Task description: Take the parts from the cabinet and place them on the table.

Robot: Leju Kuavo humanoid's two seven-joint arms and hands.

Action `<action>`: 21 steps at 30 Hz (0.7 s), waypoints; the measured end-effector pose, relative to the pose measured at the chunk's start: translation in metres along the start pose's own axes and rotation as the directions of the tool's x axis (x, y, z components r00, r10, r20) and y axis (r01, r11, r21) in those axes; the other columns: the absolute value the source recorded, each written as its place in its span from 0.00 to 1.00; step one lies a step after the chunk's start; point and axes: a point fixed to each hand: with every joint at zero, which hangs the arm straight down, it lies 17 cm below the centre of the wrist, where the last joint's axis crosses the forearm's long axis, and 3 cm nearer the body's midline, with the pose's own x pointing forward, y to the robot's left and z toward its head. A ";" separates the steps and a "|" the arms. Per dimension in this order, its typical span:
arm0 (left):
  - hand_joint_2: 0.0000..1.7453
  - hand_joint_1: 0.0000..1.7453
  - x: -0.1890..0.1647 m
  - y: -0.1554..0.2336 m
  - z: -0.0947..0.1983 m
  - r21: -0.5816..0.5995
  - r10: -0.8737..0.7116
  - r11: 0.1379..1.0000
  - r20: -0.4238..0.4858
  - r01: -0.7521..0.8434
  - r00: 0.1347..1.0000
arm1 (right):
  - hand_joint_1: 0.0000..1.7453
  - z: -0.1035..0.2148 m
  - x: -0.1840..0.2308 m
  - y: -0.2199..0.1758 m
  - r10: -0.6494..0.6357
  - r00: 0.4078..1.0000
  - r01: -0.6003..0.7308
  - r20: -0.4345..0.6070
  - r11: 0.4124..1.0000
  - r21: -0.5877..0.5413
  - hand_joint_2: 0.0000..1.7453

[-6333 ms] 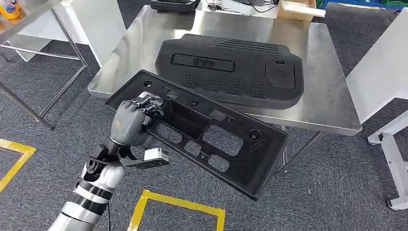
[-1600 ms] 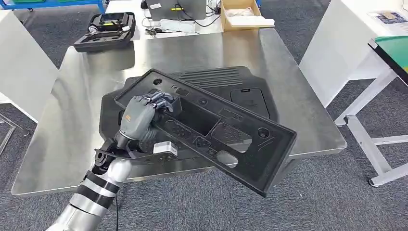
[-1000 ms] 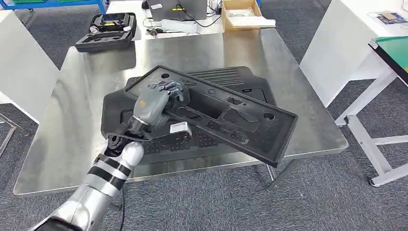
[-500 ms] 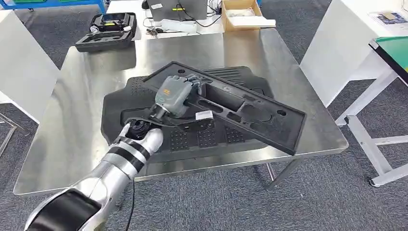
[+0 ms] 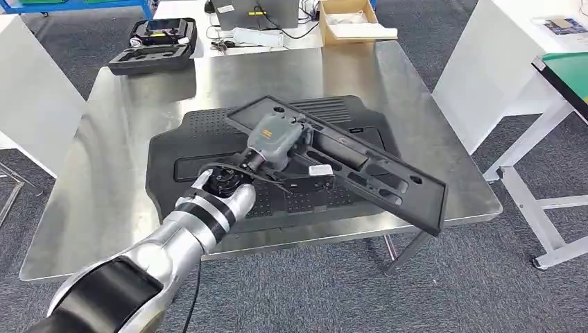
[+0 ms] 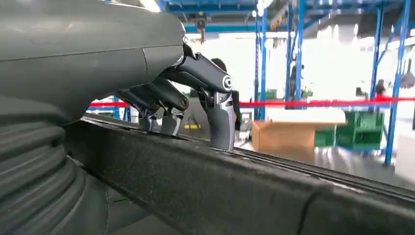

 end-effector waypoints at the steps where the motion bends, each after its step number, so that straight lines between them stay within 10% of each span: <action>1: 1.00 1.00 0.002 -0.004 0.000 -0.015 -0.006 1.000 0.001 0.006 1.000 | 0.00 0.000 0.000 0.001 0.002 1.000 -0.002 0.001 1.000 0.002 0.00; 21: 1.00 1.00 0.006 -0.029 0.003 -0.114 -0.050 0.992 0.002 0.050 0.999 | 0.00 0.001 0.000 0.003 0.011 1.000 -0.011 0.002 1.000 0.009 0.00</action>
